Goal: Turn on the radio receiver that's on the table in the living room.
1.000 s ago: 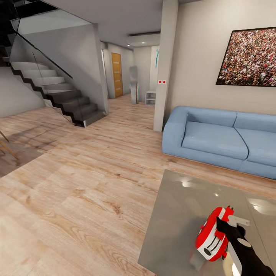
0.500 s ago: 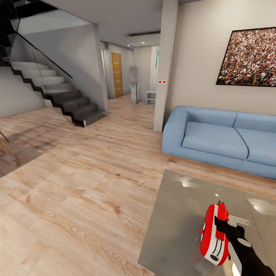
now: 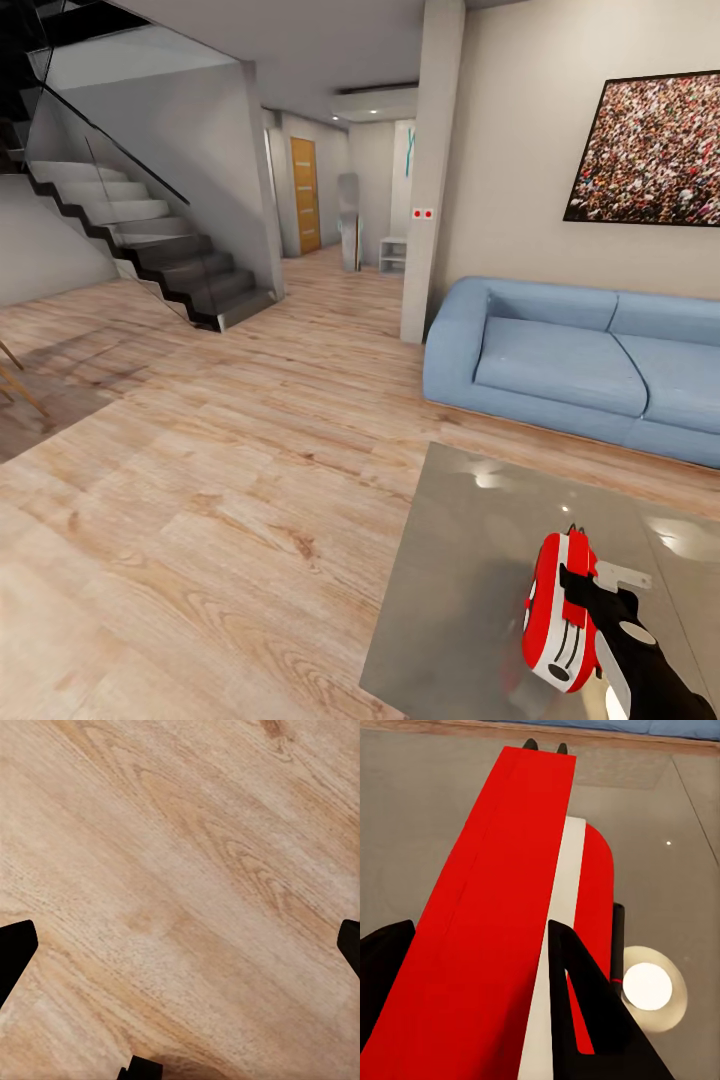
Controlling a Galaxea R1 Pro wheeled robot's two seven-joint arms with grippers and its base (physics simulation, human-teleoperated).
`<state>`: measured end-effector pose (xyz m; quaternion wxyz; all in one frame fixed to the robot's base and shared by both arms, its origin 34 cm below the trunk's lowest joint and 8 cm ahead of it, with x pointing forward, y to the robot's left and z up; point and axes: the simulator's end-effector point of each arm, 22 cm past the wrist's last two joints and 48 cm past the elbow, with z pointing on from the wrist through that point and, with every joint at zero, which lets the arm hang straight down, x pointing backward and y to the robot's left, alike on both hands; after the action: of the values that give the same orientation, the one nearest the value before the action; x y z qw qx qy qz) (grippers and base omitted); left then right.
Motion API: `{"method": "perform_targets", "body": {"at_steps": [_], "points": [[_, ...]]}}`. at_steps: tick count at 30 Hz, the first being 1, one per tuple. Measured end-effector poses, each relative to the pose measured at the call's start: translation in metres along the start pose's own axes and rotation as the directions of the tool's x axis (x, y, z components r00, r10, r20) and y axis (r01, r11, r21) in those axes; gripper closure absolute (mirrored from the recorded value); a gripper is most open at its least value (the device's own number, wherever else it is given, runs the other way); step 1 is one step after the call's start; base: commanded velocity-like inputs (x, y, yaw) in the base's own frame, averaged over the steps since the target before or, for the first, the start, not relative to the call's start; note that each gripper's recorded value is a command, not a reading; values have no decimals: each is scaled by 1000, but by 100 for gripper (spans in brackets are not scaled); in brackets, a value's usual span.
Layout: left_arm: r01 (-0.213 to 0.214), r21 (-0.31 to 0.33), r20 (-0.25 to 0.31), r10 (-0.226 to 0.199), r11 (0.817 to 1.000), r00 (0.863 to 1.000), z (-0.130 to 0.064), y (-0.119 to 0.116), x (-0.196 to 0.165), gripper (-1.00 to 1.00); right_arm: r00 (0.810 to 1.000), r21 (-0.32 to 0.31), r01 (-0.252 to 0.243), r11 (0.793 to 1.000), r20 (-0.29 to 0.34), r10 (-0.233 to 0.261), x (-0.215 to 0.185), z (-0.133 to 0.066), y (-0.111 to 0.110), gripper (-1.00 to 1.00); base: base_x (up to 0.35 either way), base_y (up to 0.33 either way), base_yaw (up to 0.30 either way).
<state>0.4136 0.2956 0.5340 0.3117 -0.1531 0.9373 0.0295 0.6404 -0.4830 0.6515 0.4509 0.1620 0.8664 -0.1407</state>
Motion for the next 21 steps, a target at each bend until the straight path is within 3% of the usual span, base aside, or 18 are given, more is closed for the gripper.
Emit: {"method": "perform_targets", "body": {"at_steps": [21], "points": [[0,0,0,0,1000,1000,0,0,0,-100,1000,-2,4,1000,1,-4,0,0,2,100,0,0,0]]}}
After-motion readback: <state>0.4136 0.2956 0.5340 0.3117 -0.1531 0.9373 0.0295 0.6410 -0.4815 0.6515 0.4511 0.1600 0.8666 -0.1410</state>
